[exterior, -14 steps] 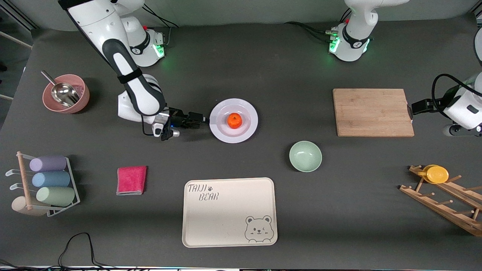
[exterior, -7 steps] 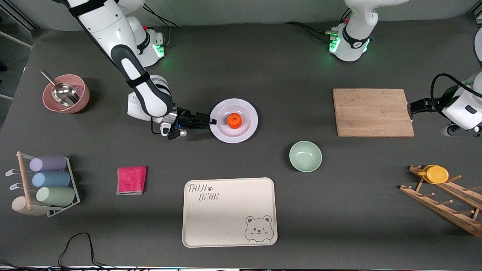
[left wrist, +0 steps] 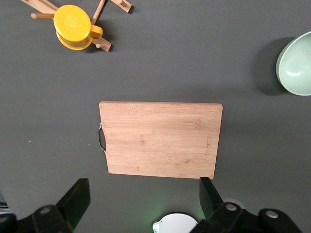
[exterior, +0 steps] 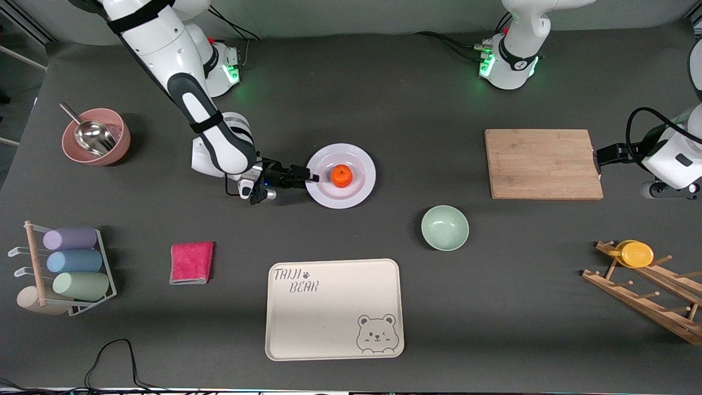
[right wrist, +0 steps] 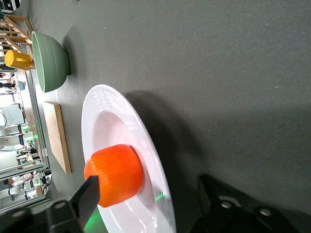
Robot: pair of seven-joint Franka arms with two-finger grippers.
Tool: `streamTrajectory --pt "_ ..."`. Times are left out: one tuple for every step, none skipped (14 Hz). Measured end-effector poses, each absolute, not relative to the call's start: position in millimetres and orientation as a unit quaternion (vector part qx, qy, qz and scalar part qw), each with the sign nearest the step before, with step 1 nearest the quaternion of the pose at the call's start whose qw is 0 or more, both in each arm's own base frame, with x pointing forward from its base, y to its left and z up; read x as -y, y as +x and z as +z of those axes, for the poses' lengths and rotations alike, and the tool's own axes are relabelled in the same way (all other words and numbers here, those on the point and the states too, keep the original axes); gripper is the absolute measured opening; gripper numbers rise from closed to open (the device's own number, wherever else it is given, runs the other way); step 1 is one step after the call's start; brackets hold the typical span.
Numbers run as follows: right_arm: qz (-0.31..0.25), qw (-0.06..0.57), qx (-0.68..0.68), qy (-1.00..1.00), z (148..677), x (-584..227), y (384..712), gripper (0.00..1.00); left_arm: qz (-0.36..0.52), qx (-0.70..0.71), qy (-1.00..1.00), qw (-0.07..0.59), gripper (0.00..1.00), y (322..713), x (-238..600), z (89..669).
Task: Place orange and plate with both arms
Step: 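Reach the right gripper to the white plate rim and grip it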
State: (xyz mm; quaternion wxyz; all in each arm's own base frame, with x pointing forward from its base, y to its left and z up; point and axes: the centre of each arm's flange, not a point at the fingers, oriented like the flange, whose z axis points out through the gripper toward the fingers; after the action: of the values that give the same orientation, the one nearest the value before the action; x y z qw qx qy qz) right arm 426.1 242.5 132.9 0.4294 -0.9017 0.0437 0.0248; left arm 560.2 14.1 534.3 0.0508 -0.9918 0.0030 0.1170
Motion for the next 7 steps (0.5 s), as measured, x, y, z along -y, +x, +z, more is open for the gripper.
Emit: streamTrajectory --pt "0.026 0.429 -0.044 -0.902 132.2 -242.7 425.7 0.88 0.118 -0.004 -0.992 0.051 1.0 560.4 -13.6 533.7" --pt "0.026 0.429 -0.044 -0.902 131.4 -242.7 425.3 0.81 0.118 -0.004 -0.992 0.051 1.0 560.7 -12.9 532.8" --pt "0.027 0.429 -0.044 -0.902 130.8 -242.6 425.1 0.81 0.119 -0.005 -0.992 0.051 1.0 560.8 -11.9 532.2" --pt "0.027 0.429 -0.044 -0.902 130.5 -242.6 425.0 0.74 0.12 -0.006 -0.991 0.051 1.0 560.7 -11.0 531.9" --pt "0.027 0.429 -0.044 -0.902 130.6 -242.7 425.2 0.61 0.121 -0.007 -0.991 0.051 1.0 560.5 -10.4 531.9" --pt "0.026 0.429 -0.044 -0.902 130.9 -242.9 425.7 0.5 0.121 -0.007 -0.991 0.051 1.0 560.5 -10.2 531.7" --pt "0.025 0.429 -0.044 -0.902 131.3 -243.1 426.5 0.41 0.122 -0.007 -0.991 0.051 1.0 560.3 -10.2 531.6"
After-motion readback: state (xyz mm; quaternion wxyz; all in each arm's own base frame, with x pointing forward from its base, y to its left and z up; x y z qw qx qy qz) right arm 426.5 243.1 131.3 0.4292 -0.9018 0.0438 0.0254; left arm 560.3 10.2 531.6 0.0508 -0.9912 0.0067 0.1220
